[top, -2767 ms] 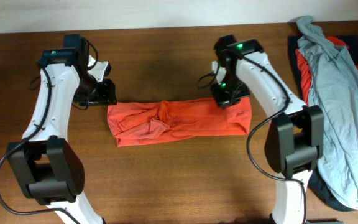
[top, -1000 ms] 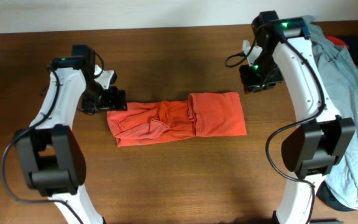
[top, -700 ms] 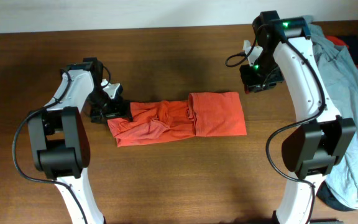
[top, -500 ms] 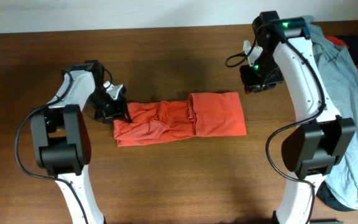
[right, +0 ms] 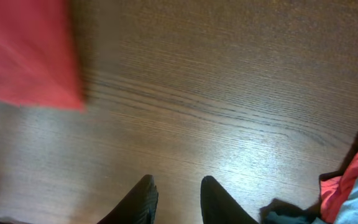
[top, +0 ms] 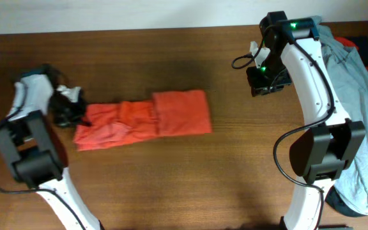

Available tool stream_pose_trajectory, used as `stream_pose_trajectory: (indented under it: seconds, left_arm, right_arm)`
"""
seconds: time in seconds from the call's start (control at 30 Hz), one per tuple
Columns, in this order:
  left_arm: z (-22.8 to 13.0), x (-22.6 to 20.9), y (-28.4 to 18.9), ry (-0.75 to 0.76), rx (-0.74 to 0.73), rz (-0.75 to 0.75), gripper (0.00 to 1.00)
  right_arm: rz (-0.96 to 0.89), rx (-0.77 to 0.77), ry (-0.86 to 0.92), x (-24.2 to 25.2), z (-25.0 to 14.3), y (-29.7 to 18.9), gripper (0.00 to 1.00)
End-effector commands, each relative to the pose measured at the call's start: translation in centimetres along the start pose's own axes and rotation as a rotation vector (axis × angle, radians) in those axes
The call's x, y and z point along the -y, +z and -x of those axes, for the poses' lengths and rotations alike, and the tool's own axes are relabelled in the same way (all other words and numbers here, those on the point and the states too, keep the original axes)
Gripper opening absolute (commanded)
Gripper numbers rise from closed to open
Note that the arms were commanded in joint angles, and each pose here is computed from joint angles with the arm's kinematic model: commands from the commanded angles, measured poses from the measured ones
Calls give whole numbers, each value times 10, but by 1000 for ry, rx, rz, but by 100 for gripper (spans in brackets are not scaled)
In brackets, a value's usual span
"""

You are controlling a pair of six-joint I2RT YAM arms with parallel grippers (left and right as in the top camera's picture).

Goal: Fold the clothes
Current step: 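Grasp the folded bundle with the left gripper and drag it left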

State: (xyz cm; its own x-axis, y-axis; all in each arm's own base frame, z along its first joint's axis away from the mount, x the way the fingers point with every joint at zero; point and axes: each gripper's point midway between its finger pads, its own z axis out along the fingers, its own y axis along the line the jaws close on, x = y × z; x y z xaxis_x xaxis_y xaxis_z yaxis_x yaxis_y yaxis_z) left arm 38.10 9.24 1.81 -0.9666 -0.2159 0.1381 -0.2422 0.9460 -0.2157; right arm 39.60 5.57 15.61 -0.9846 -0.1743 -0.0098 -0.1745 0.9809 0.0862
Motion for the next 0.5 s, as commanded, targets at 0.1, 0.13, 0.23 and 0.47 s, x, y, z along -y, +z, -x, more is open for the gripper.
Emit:
stream_pose_trajectory:
  seconds: [0.1,0.13,0.23,0.47]
  left_arm:
    - [34,-53,-104,-140,244,125,0]
    - [43,-50,-128,-143,310,99,1]
    - [55,-28,-155,-105,389,29,1]
    - [62,59,-150,54,386,-135,1]
  right_arm:
    - [-11,16,8,0,-2,-10,29]
    - [-11,14,8,0,-3,-10,29]
    - [-10,14,9,0,-3,-10,30]
    - [-10,14,9,0,-3,-10,30]
